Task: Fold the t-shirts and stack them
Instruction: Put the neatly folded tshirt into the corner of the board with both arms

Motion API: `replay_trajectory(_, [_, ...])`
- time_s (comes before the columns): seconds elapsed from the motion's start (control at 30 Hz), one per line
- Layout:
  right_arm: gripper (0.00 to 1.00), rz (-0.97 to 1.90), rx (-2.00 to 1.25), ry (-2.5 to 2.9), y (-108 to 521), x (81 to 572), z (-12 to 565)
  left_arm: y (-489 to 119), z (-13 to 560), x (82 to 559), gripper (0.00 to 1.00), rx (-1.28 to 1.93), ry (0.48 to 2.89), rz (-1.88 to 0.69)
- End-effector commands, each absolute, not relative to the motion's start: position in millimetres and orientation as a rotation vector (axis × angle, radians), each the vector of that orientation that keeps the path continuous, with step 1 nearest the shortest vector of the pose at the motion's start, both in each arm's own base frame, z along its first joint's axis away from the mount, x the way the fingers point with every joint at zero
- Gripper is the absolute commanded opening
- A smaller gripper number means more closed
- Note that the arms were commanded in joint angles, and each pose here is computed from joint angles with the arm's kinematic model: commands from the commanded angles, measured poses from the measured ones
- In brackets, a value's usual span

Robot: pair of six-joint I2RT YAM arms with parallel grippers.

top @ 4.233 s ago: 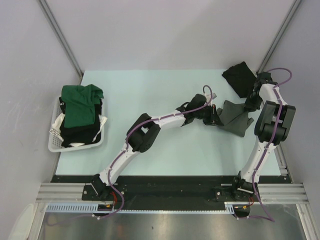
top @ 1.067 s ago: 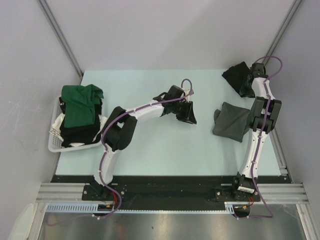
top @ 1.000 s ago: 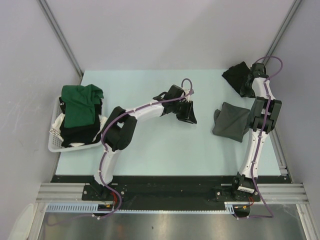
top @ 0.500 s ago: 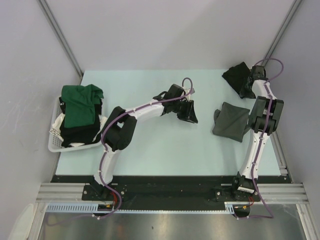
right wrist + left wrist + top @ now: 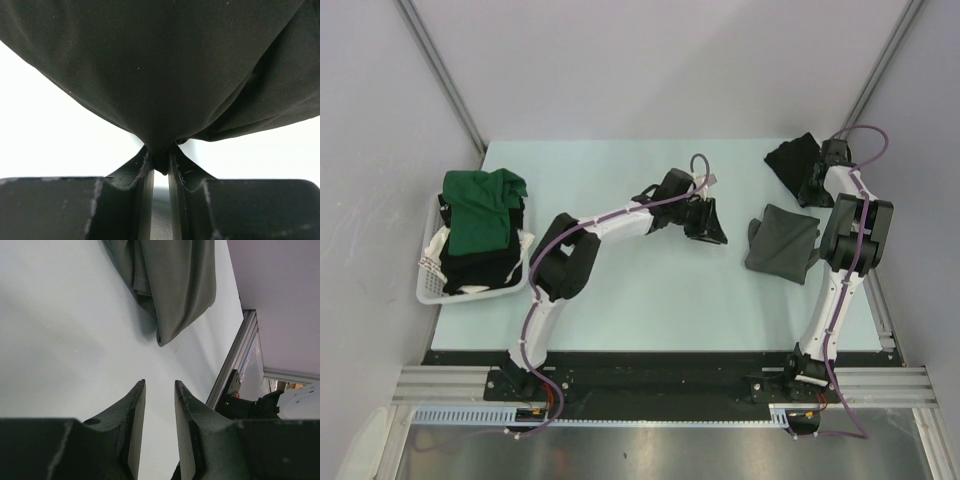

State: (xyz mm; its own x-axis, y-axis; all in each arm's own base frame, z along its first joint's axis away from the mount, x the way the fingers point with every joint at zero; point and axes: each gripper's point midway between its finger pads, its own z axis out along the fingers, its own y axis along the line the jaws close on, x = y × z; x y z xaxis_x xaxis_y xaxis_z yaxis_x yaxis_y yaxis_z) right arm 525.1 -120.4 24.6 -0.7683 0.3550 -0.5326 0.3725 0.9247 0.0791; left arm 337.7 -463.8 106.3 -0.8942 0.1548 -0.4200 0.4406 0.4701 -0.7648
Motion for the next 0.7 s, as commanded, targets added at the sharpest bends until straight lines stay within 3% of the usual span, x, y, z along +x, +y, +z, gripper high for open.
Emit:
replay_trajectory(0.0, [0.20,-0.053,0.520,2.595,-111,506,22,-502,101,320,0.34,0.541,2.411,-1.529])
replay_trajectory(0.37, [0.20,-0.033,0.517,2.566,-111,512,36,-540,75,299,0.37,0.499,2.460,-1.618])
replay_trajectory(0.67, [0.20,0.001,0.514,2.567,-108,513,36,-542,80,306,0.51,0.495,2.439,-1.603])
